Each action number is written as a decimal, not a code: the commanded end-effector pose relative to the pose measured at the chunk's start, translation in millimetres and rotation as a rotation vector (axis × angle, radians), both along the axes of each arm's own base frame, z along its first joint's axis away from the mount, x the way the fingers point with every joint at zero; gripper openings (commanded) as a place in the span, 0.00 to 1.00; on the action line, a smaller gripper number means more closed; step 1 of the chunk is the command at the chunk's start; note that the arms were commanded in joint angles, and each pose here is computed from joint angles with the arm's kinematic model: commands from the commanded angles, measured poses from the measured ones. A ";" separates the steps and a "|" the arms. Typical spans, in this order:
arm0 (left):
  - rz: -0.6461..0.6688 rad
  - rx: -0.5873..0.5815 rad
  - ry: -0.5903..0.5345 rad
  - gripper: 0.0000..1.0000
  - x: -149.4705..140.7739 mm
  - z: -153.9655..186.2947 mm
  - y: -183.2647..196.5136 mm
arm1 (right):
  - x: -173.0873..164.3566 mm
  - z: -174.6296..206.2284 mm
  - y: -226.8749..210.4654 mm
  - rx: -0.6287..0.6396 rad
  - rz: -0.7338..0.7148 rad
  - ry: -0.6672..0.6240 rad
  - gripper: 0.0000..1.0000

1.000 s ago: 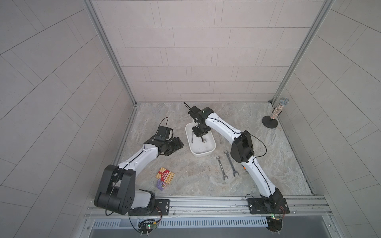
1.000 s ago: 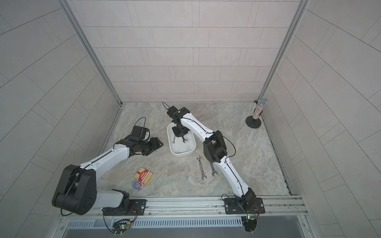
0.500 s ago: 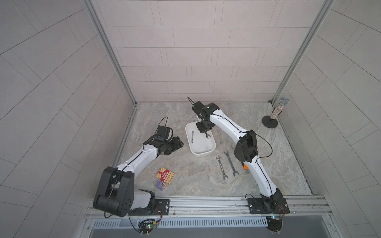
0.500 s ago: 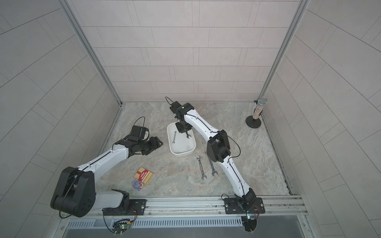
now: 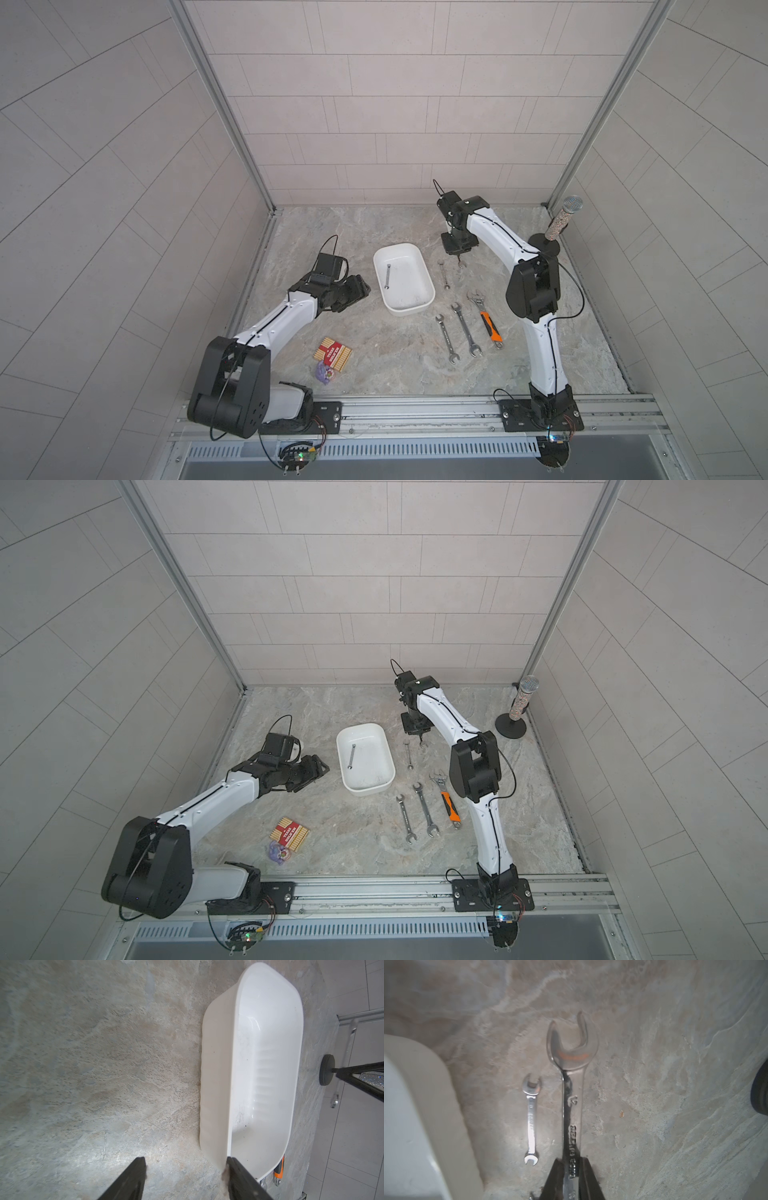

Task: Take out the wrench from the storage box
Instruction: Place the wrench at the center of the board, then adjust the wrench at the center of the board.

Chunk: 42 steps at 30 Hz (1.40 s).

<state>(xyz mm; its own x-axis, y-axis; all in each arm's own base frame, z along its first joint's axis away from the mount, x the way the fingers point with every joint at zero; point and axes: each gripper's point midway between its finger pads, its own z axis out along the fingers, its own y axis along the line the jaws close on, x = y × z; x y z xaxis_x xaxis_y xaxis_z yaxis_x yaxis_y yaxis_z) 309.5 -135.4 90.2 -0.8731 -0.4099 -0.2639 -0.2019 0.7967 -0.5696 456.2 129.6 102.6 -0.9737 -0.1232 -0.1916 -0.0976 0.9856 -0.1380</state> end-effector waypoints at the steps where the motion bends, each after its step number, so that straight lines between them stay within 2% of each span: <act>1: 0.001 -0.016 0.000 0.67 5.1 0.0 -2.9 | 1.9 -24.0 -4.5 -0.010 -0.003 0.015 0.02; 9: -0.011 -0.021 0.016 0.67 4.0 -4.9 -8.9 | -10.6 -62.0 -6.7 -0.009 0.000 0.080 0.02; 13: -0.010 -0.019 0.021 0.67 3.3 -7.4 -8.2 | -9.9 -51.4 -4.3 0.014 0.002 0.049 0.05; 15: -0.011 -0.020 0.019 0.67 3.6 -6.9 -8.6 | -8.8 -42.9 0.0 0.043 -0.012 0.031 0.10; 19: -0.011 -0.021 0.021 0.67 3.6 -8.3 -8.8 | -1.9 -27.1 7.6 0.130 -0.192 -0.116 0.29; 23: -0.012 -0.022 0.025 0.67 2.4 -8.4 -8.8 | -3.1 -25.0 7.2 0.259 -0.414 -0.244 0.33; 28: -0.016 -0.027 0.022 0.67 1.7 -6.5 -9.8 | -4.7 -37.9 15.6 0.366 -0.583 -0.279 0.38; 34: -0.017 -0.027 0.015 0.67 0.3 -4.2 -9.0 | -2.3 -60.6 21.4 0.322 -0.624 -0.207 0.41; 42: -0.021 -0.030 0.009 0.67 0.3 -2.5 -9.6 | -3.2 -75.6 19.8 0.276 -0.627 -0.175 0.42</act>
<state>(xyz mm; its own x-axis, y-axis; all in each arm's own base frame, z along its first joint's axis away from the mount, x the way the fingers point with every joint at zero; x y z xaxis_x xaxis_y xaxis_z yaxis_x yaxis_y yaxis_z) 310.0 -142.3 82.1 -0.8838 -0.4068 -0.2313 -0.2100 0.7865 -0.5807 458.2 152.4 31.8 -0.7981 0.5200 -0.3045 0.4795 0.8541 0.2017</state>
